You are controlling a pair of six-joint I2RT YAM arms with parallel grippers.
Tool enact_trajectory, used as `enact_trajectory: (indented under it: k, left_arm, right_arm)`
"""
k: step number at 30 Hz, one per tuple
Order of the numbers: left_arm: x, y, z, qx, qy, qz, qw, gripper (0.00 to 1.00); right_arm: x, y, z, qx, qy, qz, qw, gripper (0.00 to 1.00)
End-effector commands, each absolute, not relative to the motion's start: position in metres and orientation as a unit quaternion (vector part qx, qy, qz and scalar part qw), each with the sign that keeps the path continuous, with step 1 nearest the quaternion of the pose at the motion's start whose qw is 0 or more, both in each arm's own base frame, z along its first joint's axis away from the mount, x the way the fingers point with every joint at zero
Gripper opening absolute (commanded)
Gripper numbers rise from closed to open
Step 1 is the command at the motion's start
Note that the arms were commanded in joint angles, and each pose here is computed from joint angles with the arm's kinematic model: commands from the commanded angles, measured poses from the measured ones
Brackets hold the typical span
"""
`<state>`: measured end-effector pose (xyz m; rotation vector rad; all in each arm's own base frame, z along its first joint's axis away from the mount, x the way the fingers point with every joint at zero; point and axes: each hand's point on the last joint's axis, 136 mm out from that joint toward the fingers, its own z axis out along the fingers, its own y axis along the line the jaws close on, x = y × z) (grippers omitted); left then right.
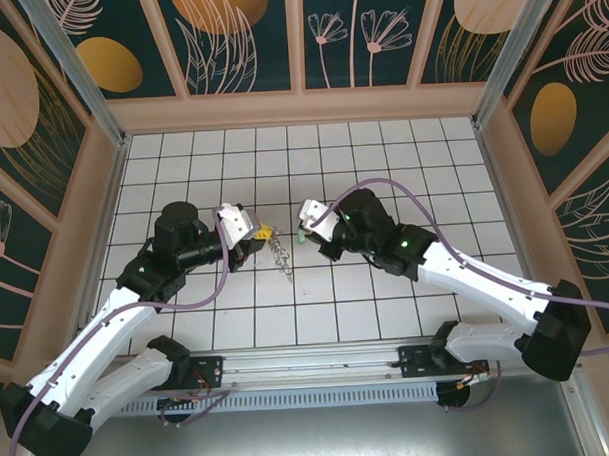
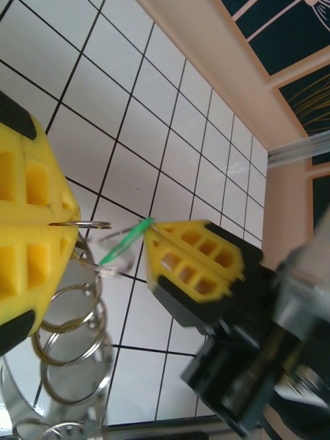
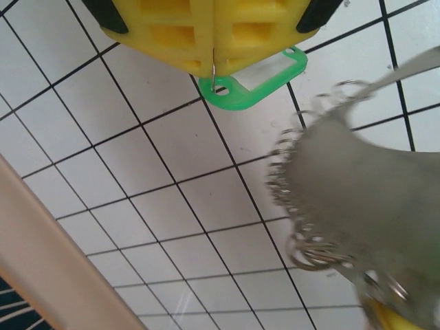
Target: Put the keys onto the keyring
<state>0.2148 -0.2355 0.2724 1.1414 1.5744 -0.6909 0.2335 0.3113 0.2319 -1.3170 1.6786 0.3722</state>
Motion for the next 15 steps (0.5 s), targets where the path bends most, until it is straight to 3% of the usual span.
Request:
enact_trajectory:
  k: [1,15]
  left_arm:
    - [0.212,-0.244,0.297,0.485,0.622,-0.302,0.535,0.00]
    - [0.221,-0.254,0.293,0.476,0.621,-0.322,0.533,0.00]
  right_arm:
    - [0.244,0.322,0.257,-0.529,0.671,0.147,0.497,0.00]
    - [0.197,0.348,0.275,-0.573,0.592,0.261,0.503,0.00]
